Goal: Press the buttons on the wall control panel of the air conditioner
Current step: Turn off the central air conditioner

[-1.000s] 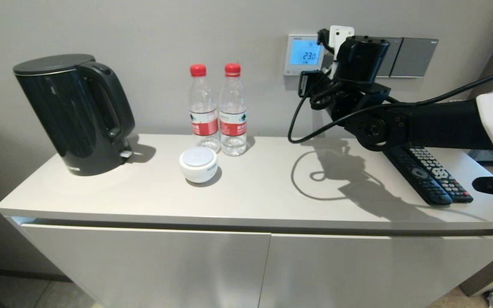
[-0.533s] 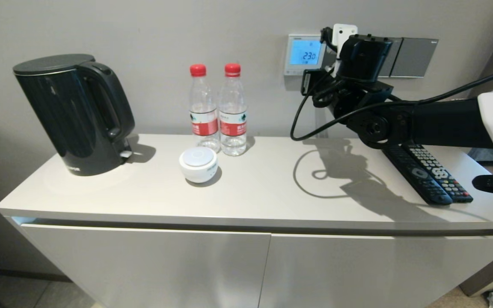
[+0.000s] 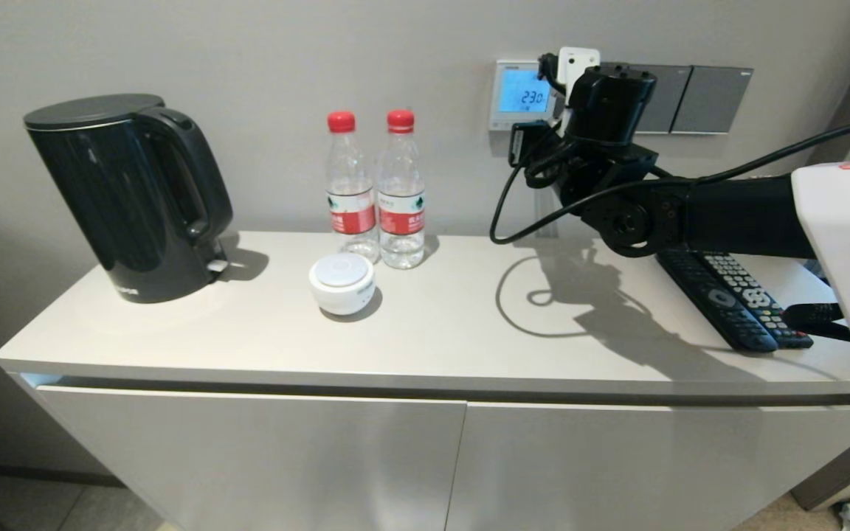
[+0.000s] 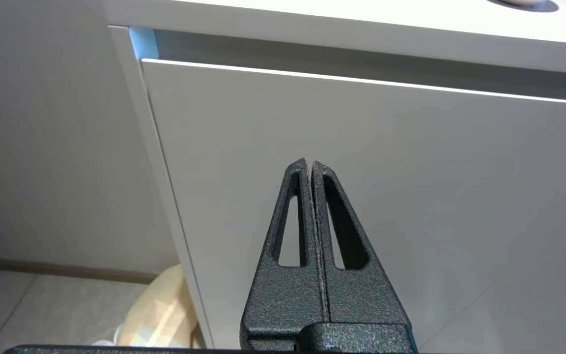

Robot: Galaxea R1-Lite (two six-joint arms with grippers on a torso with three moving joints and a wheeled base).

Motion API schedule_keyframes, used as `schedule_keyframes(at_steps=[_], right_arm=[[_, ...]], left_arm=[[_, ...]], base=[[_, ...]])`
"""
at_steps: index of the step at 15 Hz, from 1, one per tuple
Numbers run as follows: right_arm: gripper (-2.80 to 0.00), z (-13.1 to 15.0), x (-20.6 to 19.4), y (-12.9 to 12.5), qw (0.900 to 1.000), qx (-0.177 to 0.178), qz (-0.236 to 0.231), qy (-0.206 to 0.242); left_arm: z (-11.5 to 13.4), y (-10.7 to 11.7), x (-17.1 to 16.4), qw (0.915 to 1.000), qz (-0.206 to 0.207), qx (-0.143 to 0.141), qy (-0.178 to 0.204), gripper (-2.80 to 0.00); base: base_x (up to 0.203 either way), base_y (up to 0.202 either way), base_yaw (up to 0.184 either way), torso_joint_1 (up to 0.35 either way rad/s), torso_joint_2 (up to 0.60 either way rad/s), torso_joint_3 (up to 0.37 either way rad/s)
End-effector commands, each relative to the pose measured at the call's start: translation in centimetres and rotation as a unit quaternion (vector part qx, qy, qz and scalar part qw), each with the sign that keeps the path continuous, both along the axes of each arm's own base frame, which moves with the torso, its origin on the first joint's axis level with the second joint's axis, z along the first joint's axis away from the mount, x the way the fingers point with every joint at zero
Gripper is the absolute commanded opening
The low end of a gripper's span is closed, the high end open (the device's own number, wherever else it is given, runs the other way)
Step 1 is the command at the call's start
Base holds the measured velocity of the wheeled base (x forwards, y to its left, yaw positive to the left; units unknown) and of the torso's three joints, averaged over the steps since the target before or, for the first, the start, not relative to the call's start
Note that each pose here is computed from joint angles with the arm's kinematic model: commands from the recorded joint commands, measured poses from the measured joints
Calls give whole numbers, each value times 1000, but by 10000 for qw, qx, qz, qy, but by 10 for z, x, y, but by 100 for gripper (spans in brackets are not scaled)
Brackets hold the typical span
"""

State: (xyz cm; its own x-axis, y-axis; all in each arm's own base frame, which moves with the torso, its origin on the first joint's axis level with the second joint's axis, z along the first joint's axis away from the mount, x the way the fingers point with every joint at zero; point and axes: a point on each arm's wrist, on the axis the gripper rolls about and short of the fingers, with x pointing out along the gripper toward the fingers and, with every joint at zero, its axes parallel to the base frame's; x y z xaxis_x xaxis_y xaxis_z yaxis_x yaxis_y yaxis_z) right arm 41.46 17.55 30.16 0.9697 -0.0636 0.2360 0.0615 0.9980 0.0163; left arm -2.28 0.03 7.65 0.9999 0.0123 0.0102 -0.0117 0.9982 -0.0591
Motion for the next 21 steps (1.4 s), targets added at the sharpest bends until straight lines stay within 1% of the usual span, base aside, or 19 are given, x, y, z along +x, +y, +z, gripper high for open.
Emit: schedule_keyframes(at_steps=[1, 7, 11, 13, 21], right_arm=[[-280, -5, 4, 2, 10000, -19, -16, 44], [-280, -3, 2, -1, 10000, 12, -59, 10], [-280, 6, -8, 4, 10000, 67, -34, -63], [-280, 9, -10, 2, 9999, 75, -50, -85], [-280, 0, -6, -1, 9999, 30, -100, 41]], left_arm=[[0, 0, 0, 10000, 0, -4, -3, -280], [0, 0, 0, 10000, 0, -4, -3, -280], [0, 0, 0, 10000, 0, -4, -3, -280], [0, 0, 0, 10000, 0, -4, -3, -280], [0, 0, 0, 10000, 0, -4, -3, -280]], base=[[0, 0, 0, 0, 0, 0], [0, 0, 0, 0, 0, 0], [0, 0, 0, 0, 0, 0], [0, 0, 0, 0, 0, 0], [0, 0, 0, 0, 0, 0]])
